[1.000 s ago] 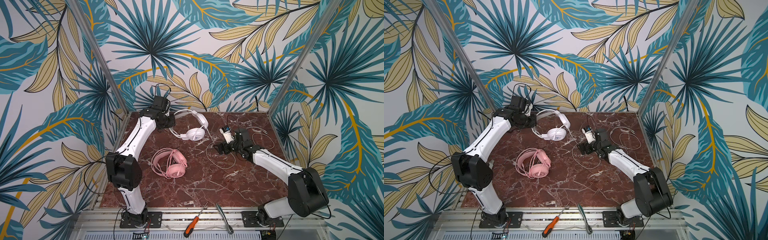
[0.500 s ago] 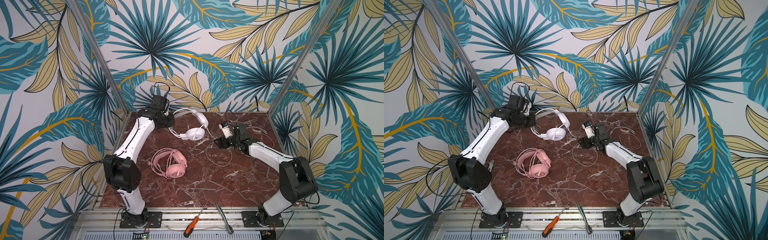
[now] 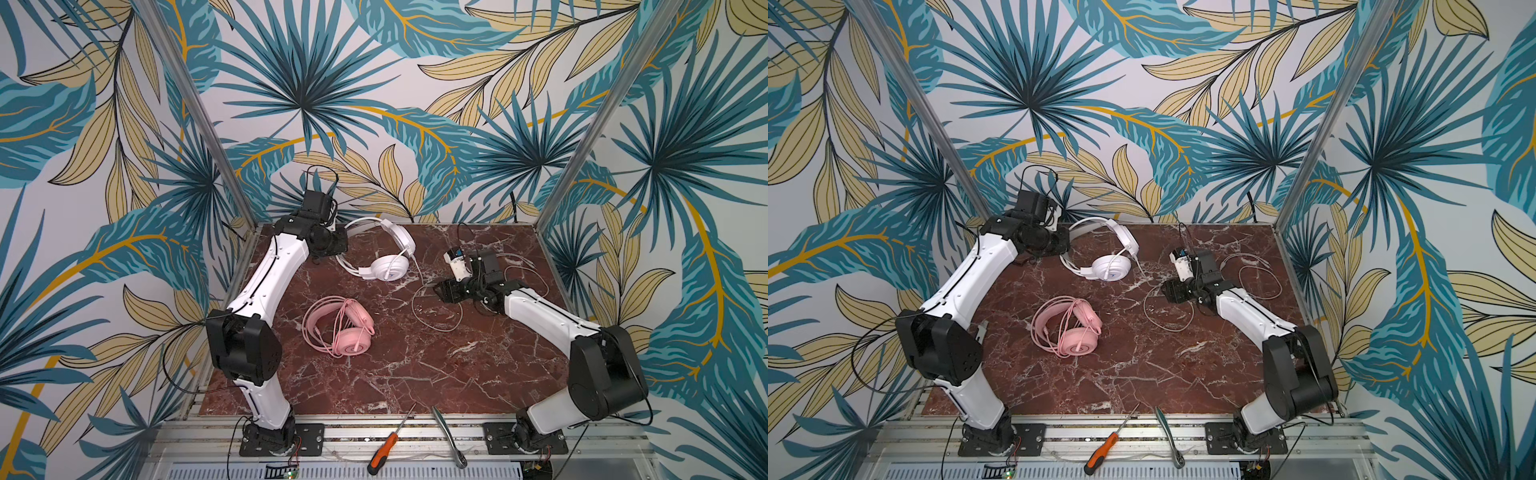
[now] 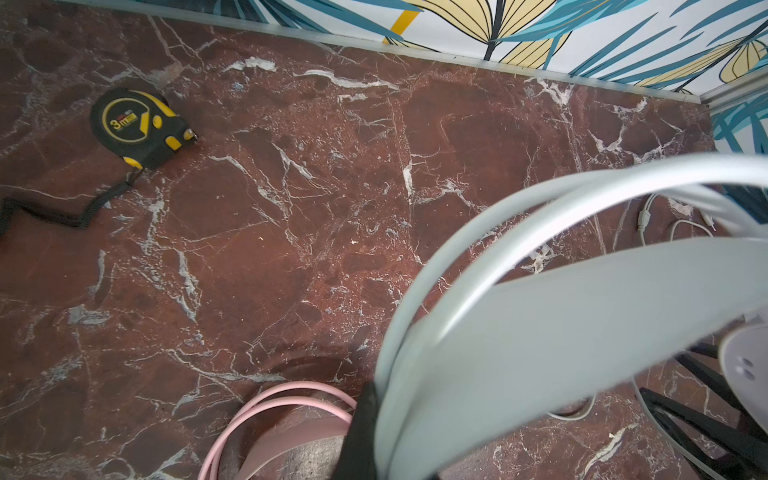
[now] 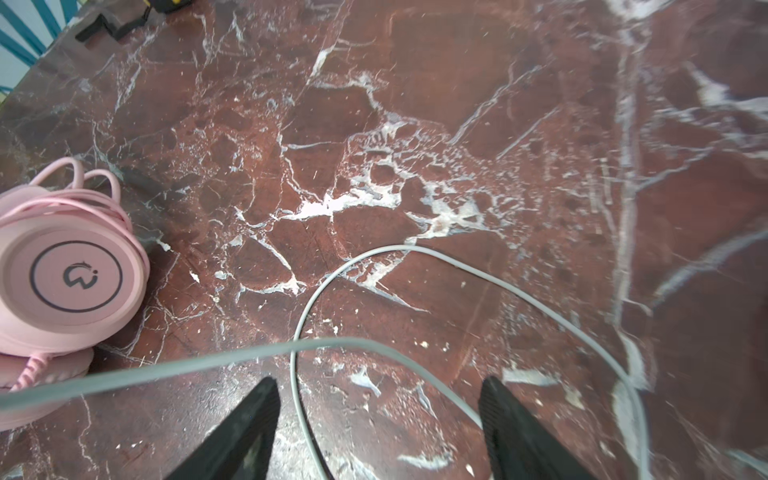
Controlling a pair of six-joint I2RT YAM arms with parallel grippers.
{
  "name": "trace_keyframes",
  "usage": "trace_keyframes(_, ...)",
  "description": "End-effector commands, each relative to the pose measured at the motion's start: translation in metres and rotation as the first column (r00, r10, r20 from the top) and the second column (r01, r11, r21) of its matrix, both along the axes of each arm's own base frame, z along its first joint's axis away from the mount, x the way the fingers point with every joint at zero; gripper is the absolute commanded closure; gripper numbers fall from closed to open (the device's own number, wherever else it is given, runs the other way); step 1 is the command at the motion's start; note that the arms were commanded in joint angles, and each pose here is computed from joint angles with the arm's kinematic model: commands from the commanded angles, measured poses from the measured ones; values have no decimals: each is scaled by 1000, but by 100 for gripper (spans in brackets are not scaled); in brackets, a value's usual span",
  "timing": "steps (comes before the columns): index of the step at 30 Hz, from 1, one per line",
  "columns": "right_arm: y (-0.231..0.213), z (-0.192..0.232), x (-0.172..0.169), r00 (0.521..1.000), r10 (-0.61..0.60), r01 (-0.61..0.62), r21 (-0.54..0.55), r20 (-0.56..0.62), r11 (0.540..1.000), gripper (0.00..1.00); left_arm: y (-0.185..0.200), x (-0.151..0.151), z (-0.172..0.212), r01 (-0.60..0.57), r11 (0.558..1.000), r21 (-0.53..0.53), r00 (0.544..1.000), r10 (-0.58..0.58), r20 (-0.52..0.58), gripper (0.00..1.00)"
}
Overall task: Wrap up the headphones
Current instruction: 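Lift the white headset with the left gripper while the right gripper moves over the cable, then grasp the white headset's cable with the right gripper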
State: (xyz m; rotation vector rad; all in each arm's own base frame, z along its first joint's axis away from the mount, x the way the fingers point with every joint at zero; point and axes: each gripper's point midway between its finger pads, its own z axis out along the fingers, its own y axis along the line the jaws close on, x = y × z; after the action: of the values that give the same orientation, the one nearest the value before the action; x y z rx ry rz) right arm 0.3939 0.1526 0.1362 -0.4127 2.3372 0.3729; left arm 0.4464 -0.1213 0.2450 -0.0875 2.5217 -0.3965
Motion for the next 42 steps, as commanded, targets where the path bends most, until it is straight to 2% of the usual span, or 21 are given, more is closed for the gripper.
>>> trace_keyframes(1,-25,-22,-13,988,-111,103,-77,-110,992,24,-2,4,36,-6,999,-50,996,10,84,100)
trace_keyframes(7,-19,-44,-16,976,-88,73,-80,-200,994,25,-3,5,35,-2,999,-53,997,7,82,100)
trace_keyframes(13,-24,-66,-2,950,-149,113,-142,-274,983,32,-2,4,38,-5,999,-51,996,9,85,100)
trace_keyframes(17,-37,-79,4,924,-233,171,-219,-303,961,40,-3,4,39,-3,999,-52,996,8,86,100)
trace_keyframes(22,-43,-81,13,917,-274,204,-250,-291,947,42,-3,4,36,-5,999,-52,997,10,78,100)
trace_keyframes(25,-40,-90,14,902,-261,177,-257,-344,950,42,-3,5,36,-6,999,-54,997,10,79,100)
trace_keyframes(31,-29,-102,13,880,-250,179,-207,-403,962,58,0,5,36,-11,999,-48,997,14,79,100)
trace_keyframes(38,-19,-86,9,920,-195,166,-113,-341,980,84,4,9,30,-36,998,-47,997,39,63,100)
trace_keyframes(42,-20,-77,2,933,-167,138,-110,-318,984,96,7,11,23,-56,997,-44,997,58,45,100)
